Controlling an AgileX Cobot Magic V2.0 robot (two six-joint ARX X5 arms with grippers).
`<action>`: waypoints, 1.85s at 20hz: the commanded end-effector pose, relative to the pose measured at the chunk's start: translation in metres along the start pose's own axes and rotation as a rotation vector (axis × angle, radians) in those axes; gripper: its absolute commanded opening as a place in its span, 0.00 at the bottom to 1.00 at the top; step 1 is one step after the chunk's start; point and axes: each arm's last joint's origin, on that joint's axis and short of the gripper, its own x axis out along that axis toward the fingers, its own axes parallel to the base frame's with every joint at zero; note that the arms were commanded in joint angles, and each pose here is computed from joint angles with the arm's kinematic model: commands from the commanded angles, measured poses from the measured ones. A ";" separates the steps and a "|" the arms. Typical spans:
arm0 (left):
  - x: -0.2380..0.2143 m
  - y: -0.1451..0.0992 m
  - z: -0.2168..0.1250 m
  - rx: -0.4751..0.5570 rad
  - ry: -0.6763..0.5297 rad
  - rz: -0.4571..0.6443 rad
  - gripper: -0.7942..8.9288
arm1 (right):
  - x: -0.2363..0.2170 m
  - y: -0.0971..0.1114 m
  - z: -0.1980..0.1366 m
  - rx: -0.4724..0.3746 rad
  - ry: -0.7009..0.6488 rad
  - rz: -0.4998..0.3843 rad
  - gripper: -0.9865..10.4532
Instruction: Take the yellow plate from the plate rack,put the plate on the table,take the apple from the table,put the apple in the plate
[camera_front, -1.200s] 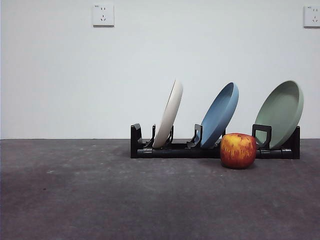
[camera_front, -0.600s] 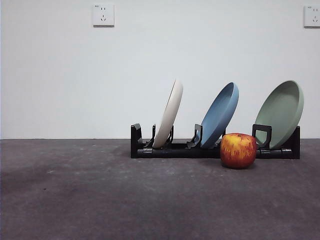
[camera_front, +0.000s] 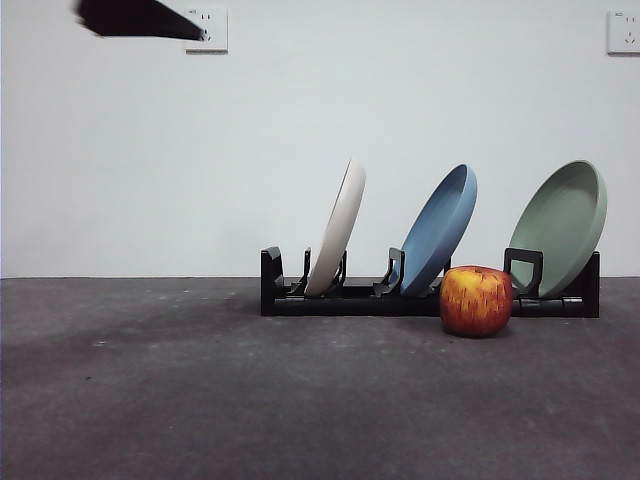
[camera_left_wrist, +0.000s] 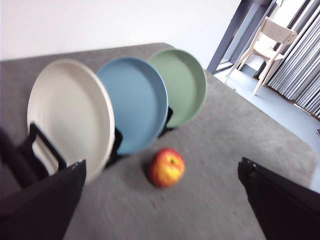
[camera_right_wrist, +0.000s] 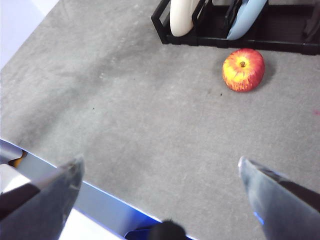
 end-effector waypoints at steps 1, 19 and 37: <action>0.038 0.009 0.006 0.018 0.012 0.019 0.62 | 0.002 -0.001 0.002 0.005 0.002 0.000 0.71; 0.197 0.054 -0.051 0.063 0.026 0.146 0.62 | 0.007 -0.004 -0.002 0.064 0.091 0.003 0.69; 0.206 0.041 -0.062 0.055 0.080 0.086 0.07 | 0.007 -0.003 -0.003 0.065 0.093 0.003 0.69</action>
